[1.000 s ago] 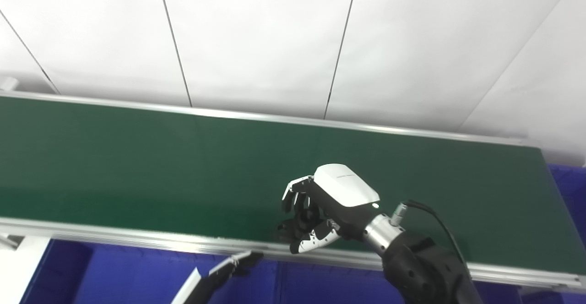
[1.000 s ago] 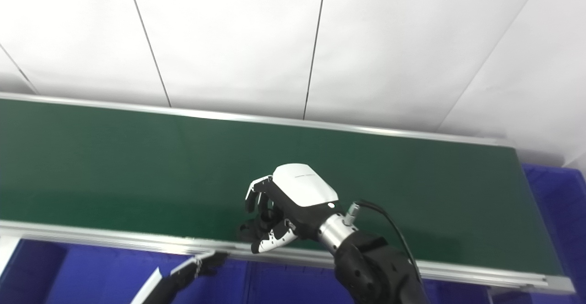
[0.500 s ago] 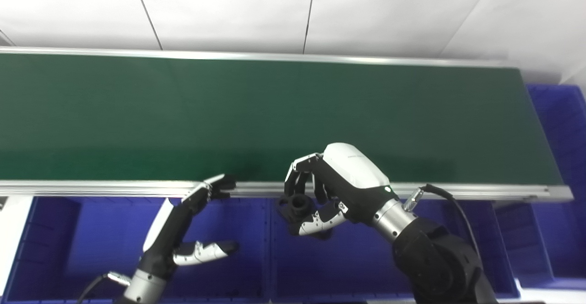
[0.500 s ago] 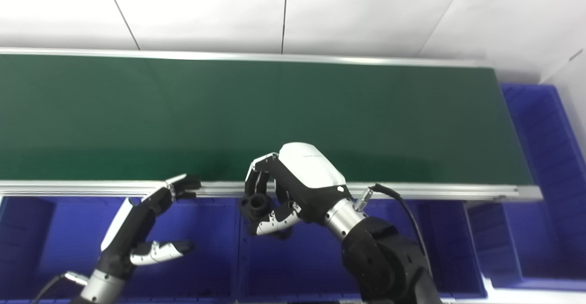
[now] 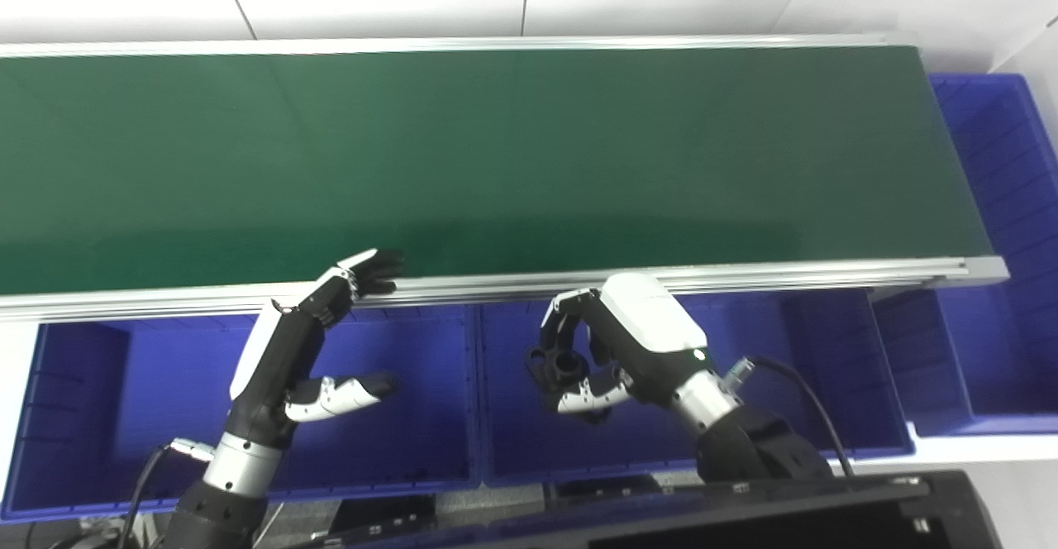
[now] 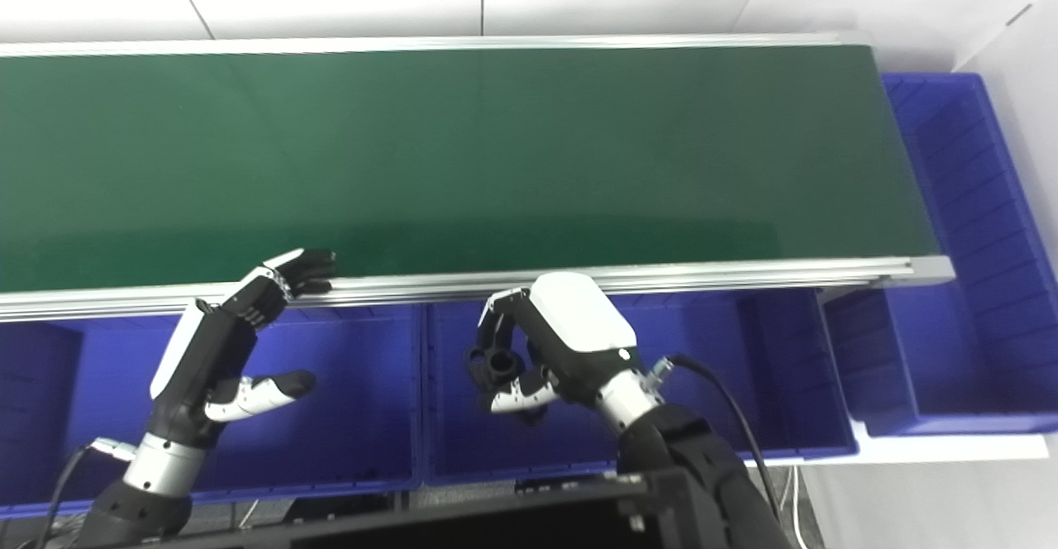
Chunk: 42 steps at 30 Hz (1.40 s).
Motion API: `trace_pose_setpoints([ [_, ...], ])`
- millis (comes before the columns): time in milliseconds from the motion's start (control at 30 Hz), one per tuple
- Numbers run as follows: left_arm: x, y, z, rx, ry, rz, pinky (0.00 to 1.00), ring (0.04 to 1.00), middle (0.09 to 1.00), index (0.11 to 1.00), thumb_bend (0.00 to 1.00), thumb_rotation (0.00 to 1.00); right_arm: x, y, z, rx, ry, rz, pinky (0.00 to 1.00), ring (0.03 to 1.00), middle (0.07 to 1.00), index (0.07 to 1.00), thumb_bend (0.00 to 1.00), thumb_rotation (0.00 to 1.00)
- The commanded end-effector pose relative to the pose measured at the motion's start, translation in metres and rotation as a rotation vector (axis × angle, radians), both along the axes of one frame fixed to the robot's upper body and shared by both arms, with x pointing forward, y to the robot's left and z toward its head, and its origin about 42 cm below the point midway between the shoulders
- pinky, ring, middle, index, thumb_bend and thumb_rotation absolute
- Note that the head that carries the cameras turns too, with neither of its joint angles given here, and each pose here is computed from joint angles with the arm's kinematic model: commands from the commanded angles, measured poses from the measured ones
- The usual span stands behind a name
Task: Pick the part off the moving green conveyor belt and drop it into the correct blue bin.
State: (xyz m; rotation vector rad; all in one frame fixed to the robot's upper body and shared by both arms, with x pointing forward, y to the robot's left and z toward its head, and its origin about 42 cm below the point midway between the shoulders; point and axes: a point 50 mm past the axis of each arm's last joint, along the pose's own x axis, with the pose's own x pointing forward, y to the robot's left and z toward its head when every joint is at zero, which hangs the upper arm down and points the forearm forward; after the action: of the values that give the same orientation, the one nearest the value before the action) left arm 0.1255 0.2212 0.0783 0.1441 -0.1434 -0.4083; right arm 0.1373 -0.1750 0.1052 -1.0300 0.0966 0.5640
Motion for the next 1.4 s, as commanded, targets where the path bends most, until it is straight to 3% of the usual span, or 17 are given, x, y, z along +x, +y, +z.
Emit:
trace_pose_setpoints([
  [0, -0.003, -0.001, 0.014, -0.032, -0.057, -0.008, 0.75, 0.801, 0.822, 0.803, 0.67, 0.60, 0.004, 0.006, 0.005, -0.041, -0.046, 0.054, 0.18, 0.245, 0.471, 0.488, 0.53, 0.00],
  [100, -0.004, 0.000, 0.017, -0.040, -0.065, -0.007, 0.75, 0.798, 0.819, 0.800, 0.67, 0.59, 0.008, 0.008, -0.004, -0.124, -0.005, 0.084, 0.25, 0.334, 0.479, 0.491, 0.52, 0.00],
  [133, -0.004, 0.000, 0.017, -0.037, -0.068, -0.005, 0.75, 0.797, 0.818, 0.800, 0.67, 0.58, 0.011, 0.011, -0.006, -0.159, 0.024, 0.114, 0.32, 0.404, 0.524, 0.493, 0.52, 0.03],
  [167, -0.004, 0.000, 0.018, -0.035, -0.071, -0.003, 0.75, 0.795, 0.817, 0.799, 0.68, 0.59, 0.013, 0.013, -0.007, -0.182, 0.045, 0.135, 0.53, 0.606, 0.672, 0.617, 0.53, 0.16],
  [267, -0.005, 0.001, 0.019, -0.029, -0.075, 0.003, 0.75, 0.794, 0.818, 0.800, 0.67, 0.59, 0.018, 0.017, -0.009, -0.238, 0.098, 0.193, 0.66, 0.723, 0.758, 0.742, 0.52, 0.26],
  [300, -0.005, 0.001, 0.020, -0.027, -0.077, 0.007, 0.75, 0.792, 0.816, 0.797, 0.68, 0.58, 0.019, 0.018, -0.009, -0.256, 0.113, 0.208, 0.76, 0.793, 0.814, 0.792, 0.52, 0.49],
  [333, -0.006, 0.000, 0.020, -0.035, -0.075, 0.010, 0.74, 0.791, 0.814, 0.796, 0.68, 0.58, 0.020, 0.019, -0.007, -0.281, 0.134, 0.222, 0.81, 0.829, 0.843, 0.818, 0.52, 0.62],
  [367, -0.006, 0.000, 0.021, -0.039, -0.075, 0.014, 0.74, 0.790, 0.809, 0.791, 0.68, 0.57, 0.020, 0.019, -0.005, -0.297, 0.153, 0.230, 0.89, 0.876, 0.885, 0.872, 0.55, 0.86],
  [400, -0.007, 0.000, 0.021, -0.043, -0.075, 0.013, 0.74, 0.791, 0.808, 0.790, 0.67, 0.57, 0.019, 0.018, -0.001, -0.301, 0.167, 0.228, 0.92, 0.898, 0.907, 0.903, 0.57, 0.96],
  [667, -0.012, -0.001, 0.020, -0.036, -0.064, 0.012, 0.74, 0.791, 0.809, 0.792, 0.66, 0.58, 0.004, 0.012, 0.015, -0.175, 0.161, 0.157, 0.90, 0.900, 0.916, 0.926, 0.59, 1.00],
  [867, -0.018, 0.002, 0.016, -0.030, -0.040, -0.003, 0.75, 0.797, 0.819, 0.796, 0.65, 0.58, -0.013, 0.003, 0.022, 0.188, 0.045, 0.047, 0.84, 0.865, 0.890, 0.895, 0.50, 0.99],
  [1000, -0.021, 0.005, 0.013, 0.005, -0.028, -0.015, 0.75, 0.803, 0.833, 0.805, 0.64, 0.60, -0.027, 0.003, 0.026, 0.414, -0.019, -0.021, 0.75, 0.840, 0.879, 0.880, 0.47, 0.86],
  [1067, -0.023, 0.005, 0.012, 0.015, -0.025, -0.008, 0.75, 0.804, 0.834, 0.804, 0.63, 0.61, -0.035, 0.005, 0.027, 0.477, -0.026, -0.051, 0.74, 0.838, 0.881, 0.884, 0.49, 0.86],
  [1133, -0.026, 0.005, 0.011, 0.005, -0.015, -0.004, 0.75, 0.805, 0.833, 0.799, 0.63, 0.60, -0.041, 0.007, 0.028, 0.514, -0.028, -0.074, 0.74, 0.842, 0.885, 0.889, 0.52, 0.87],
  [1267, -0.027, 0.003, 0.007, 0.003, 0.002, -0.016, 0.75, 0.810, 0.842, 0.812, 0.60, 0.56, -0.051, 0.015, 0.024, 0.539, -0.044, -0.113, 0.69, 0.805, 0.875, 0.886, 0.54, 0.66],
  [1367, -0.028, 0.001, 0.001, -0.011, 0.023, -0.015, 0.75, 0.812, 0.845, 0.816, 0.61, 0.56, -0.055, 0.018, 0.018, 0.564, -0.050, -0.152, 0.70, 0.803, 0.872, 0.896, 0.57, 0.62],
])
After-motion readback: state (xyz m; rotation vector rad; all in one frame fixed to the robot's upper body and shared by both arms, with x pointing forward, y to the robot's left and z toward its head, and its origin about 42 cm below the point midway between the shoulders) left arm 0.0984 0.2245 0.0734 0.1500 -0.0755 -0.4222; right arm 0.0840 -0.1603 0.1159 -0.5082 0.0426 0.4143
